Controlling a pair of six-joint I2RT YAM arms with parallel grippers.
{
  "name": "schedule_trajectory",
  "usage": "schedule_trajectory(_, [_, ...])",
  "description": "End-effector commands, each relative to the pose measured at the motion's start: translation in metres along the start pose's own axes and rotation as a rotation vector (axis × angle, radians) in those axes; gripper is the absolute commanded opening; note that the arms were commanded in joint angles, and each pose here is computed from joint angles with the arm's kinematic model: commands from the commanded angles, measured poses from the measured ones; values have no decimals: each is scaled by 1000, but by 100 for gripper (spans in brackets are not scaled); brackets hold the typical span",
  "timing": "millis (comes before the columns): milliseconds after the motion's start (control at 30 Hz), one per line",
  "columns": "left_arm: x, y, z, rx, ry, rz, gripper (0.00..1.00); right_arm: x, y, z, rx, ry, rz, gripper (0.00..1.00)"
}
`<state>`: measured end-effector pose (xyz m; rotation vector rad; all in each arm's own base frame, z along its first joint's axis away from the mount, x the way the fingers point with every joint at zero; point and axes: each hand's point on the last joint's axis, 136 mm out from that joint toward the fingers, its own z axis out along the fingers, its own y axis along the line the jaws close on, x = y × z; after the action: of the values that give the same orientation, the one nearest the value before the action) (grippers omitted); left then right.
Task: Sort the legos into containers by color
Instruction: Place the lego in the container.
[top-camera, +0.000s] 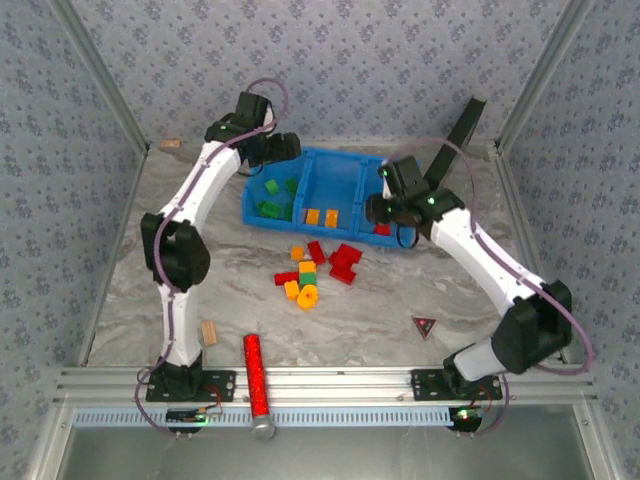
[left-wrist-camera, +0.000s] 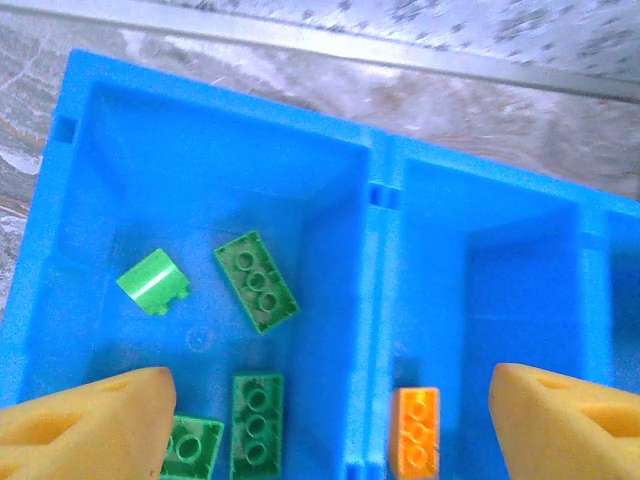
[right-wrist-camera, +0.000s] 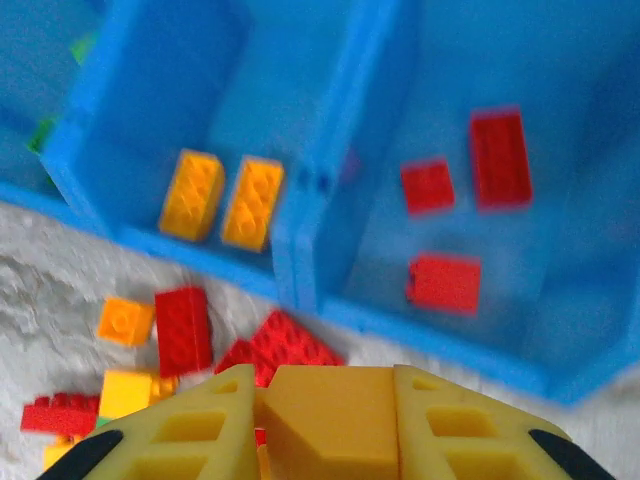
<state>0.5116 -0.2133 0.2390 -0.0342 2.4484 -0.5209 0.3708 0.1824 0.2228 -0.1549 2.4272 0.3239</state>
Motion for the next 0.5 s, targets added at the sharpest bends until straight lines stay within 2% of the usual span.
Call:
schedule_trajectory(0, [10, -14, -37, 66, -8, 36, 82, -30, 8, 13, -5, -18, -102, 30])
schedule_trajectory(100, [33, -8, -64, 61, -2, 40, 82, -63, 27, 30, -44, -55, -137, 30])
schedule_trajectory(200, [65, -2, -89, 48, 11, 60, 82, -82, 45, 56, -76, -56, -165, 29])
schedule_trajectory(467, [204, 20, -120, -62, 167, 231, 82, -73, 73, 134, -102, 48, -242, 30])
